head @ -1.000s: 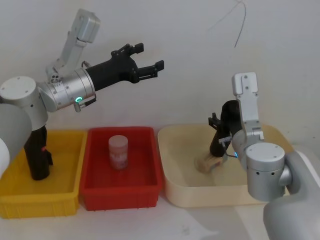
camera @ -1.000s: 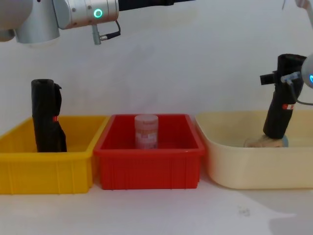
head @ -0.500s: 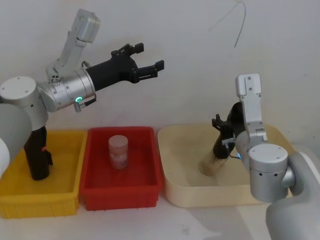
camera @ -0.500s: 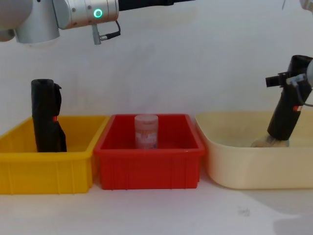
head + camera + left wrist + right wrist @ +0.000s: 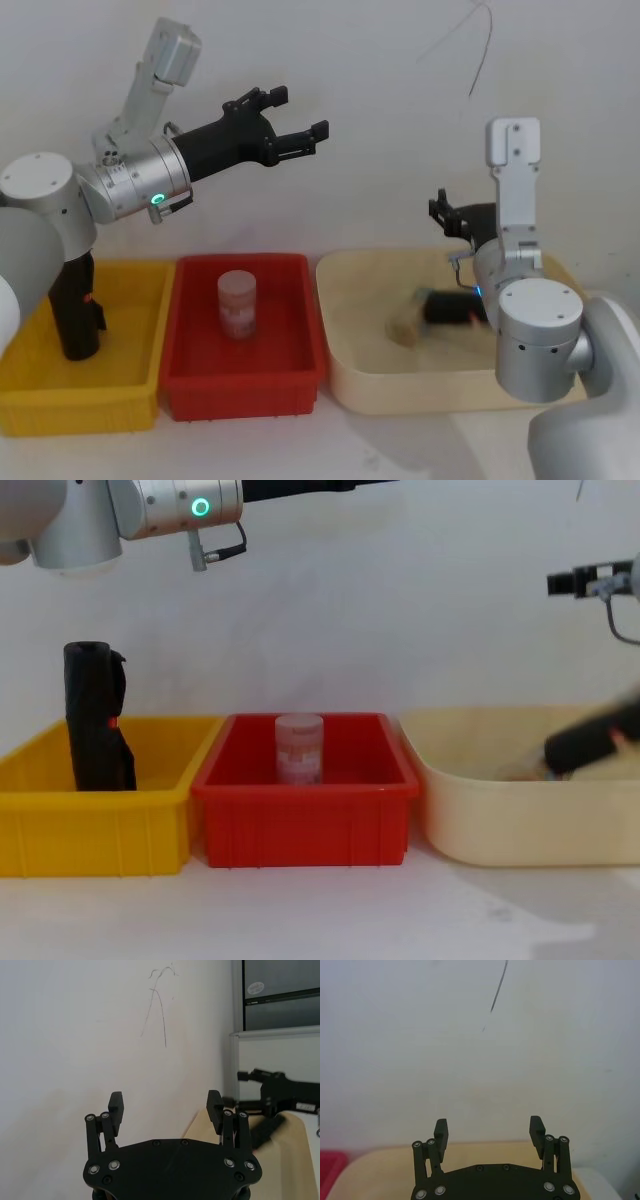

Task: Pick up the garbage bag with the one hand and transfer it to the other hand.

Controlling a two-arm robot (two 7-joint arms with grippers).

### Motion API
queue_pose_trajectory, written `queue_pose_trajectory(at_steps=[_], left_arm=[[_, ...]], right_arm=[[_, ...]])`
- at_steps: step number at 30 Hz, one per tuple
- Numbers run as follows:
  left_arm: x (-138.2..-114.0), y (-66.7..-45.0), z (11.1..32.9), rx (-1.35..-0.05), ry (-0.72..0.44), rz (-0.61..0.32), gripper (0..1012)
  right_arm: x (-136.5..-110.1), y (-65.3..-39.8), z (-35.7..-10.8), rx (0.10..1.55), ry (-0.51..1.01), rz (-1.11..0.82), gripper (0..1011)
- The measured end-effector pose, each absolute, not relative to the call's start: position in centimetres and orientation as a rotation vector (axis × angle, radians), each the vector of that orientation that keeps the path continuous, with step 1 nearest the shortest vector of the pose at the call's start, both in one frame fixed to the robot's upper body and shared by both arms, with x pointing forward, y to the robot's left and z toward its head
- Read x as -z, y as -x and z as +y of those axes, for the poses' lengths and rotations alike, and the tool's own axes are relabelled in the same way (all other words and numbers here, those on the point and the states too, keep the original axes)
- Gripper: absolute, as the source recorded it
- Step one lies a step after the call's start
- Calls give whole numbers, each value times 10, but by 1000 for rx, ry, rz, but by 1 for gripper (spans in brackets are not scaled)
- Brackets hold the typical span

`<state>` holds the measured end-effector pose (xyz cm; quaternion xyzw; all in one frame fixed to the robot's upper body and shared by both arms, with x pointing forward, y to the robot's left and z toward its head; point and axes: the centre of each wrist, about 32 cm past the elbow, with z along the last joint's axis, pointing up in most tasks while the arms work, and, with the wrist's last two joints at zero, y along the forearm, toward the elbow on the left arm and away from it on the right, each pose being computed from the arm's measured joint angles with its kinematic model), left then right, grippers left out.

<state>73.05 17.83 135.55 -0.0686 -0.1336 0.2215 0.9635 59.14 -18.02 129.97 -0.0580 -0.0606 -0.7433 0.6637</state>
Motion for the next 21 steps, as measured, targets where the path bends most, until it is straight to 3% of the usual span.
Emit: queue_pose_trajectory(at_steps=[21], left_arm=[[-1355, -731, 178, -448, 139, -271, 1001]], right_arm=[[-1349, -546, -150, 1807, -155, -299, 1001]])
